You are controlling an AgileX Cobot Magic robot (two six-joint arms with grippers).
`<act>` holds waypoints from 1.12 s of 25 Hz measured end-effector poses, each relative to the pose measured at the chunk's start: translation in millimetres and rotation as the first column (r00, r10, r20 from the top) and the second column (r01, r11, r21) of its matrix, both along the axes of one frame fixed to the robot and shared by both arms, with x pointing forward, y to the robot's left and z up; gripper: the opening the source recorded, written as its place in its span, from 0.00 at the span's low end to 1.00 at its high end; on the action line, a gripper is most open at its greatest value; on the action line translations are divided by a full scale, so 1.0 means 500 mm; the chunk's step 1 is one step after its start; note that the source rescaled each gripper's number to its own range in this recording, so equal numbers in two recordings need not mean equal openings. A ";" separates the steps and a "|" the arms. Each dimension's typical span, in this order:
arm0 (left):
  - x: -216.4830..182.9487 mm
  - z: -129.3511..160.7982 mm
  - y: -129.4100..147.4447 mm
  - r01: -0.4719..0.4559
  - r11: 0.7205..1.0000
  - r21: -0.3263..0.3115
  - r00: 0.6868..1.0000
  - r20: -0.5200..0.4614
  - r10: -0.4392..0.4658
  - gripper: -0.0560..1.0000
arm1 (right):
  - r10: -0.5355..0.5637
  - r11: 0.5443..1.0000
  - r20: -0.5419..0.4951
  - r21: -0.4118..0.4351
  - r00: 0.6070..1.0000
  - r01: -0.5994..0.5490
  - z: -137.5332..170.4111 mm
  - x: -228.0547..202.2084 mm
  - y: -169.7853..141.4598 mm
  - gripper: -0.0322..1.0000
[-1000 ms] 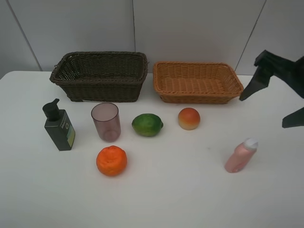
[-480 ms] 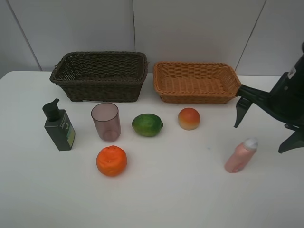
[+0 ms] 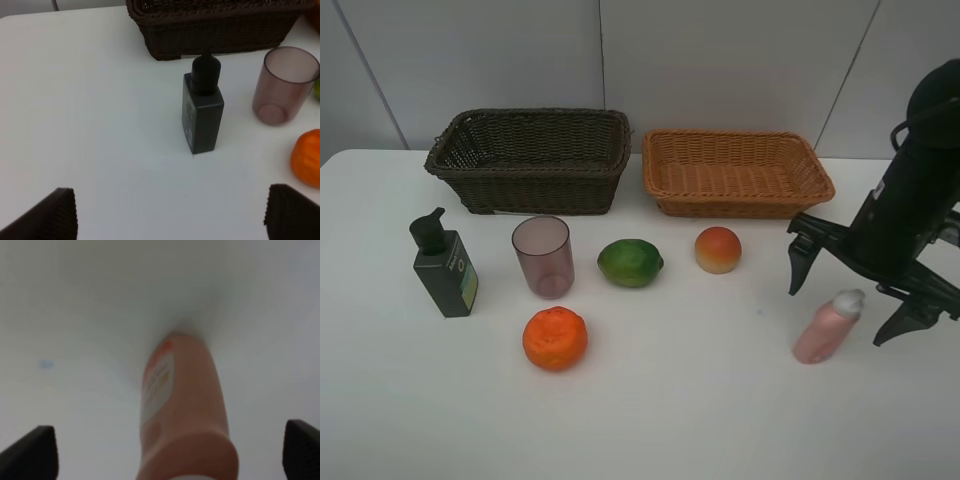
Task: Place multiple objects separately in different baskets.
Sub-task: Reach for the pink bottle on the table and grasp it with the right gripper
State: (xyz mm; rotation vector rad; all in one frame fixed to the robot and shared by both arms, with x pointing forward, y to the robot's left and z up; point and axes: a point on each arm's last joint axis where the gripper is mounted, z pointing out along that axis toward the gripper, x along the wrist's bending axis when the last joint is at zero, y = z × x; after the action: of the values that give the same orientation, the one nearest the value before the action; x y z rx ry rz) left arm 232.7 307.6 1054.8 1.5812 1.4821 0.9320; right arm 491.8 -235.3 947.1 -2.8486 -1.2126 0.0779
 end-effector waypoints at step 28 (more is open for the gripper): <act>0.000 0.000 0.000 0.000 1.000 0.000 1.000 0.000 0.000 0.97 | -0.092 0.996 -0.029 0.011 0.995 0.092 -0.035 -0.008 0.003 0.04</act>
State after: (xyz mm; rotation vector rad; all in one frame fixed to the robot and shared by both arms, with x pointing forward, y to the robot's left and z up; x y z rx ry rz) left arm 232.7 307.6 1054.8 1.5812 1.4821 0.9320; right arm 487.7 -234.0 929.7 -2.8777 -1.0717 0.1067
